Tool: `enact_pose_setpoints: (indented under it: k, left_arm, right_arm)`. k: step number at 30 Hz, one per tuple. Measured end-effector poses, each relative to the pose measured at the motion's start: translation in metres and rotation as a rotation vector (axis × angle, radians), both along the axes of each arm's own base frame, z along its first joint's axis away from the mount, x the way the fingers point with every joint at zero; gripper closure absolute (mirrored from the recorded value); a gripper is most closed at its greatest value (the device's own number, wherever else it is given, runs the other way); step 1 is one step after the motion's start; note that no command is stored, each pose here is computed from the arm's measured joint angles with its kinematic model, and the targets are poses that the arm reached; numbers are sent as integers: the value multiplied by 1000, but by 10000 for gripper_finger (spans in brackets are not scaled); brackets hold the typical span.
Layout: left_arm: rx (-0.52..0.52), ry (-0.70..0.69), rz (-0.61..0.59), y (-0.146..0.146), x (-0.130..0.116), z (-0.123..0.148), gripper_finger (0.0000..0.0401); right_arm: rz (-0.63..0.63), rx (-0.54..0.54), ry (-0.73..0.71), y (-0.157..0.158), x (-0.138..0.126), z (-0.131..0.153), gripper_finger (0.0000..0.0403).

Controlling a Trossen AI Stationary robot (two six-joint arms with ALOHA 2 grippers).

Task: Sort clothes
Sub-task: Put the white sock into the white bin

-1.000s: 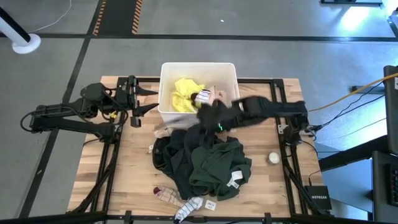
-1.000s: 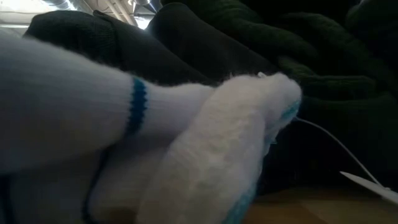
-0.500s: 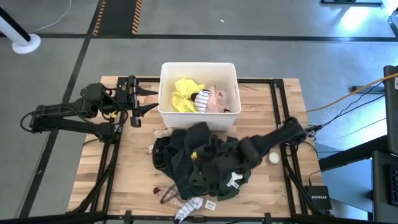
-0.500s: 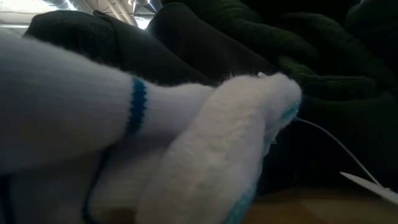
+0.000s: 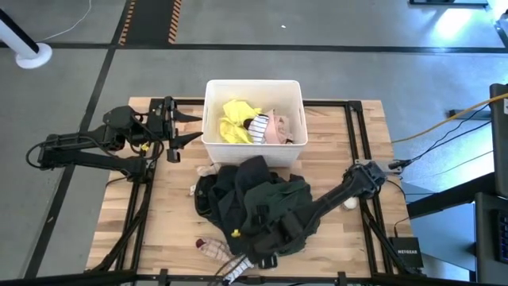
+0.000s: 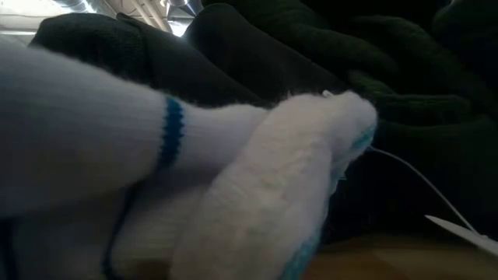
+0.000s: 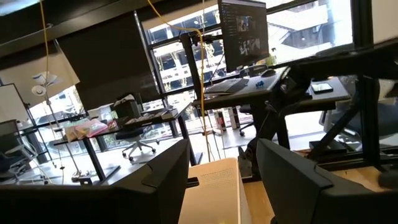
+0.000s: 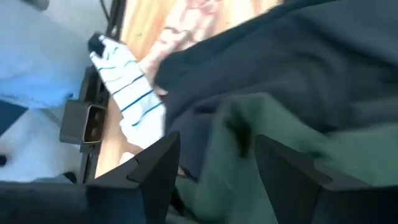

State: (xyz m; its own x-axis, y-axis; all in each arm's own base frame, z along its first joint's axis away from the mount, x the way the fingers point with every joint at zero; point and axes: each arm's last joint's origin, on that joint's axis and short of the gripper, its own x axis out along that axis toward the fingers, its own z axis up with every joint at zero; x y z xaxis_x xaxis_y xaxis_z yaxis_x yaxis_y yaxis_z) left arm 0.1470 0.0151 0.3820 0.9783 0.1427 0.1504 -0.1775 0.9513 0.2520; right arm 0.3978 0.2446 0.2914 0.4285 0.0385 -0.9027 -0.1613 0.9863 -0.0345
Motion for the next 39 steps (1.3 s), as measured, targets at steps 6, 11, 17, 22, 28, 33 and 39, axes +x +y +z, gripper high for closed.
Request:
enact_pose_setpoints:
  k: [6, 11, 17, 22, 28, 33, 39]
  left_arm:
    - [2, 2, 0, 0, 0, 0, 219]
    - [3, 3, 1, 0, 0, 0, 219]
    - [3, 4, 1, 0, 0, 0, 219]
    - [2, 11, 1, 0, 1, -1, 219]
    - [1, 18, 1, 0, 3, -2, 219]
    - [1, 26, 1, 0, 5, -3, 219]
    - [2, 26, 1, 1, 5, -3, 219]
  right_arm:
    - [62, -16, 57, 25, 2, -35, 178]
    - [108, -13, 97, 44, -2, -54, 178]
    - [128, -29, 89, 56, -1, -72, 178]
    - [179, -44, 118, 59, 5, -92, 178]
    - [349, -126, 44, 63, 14, -101, 178]
    - [389, -164, 80, 56, 15, -114, 178]
    - [441, -169, 86, 55, 15, -130, 179]
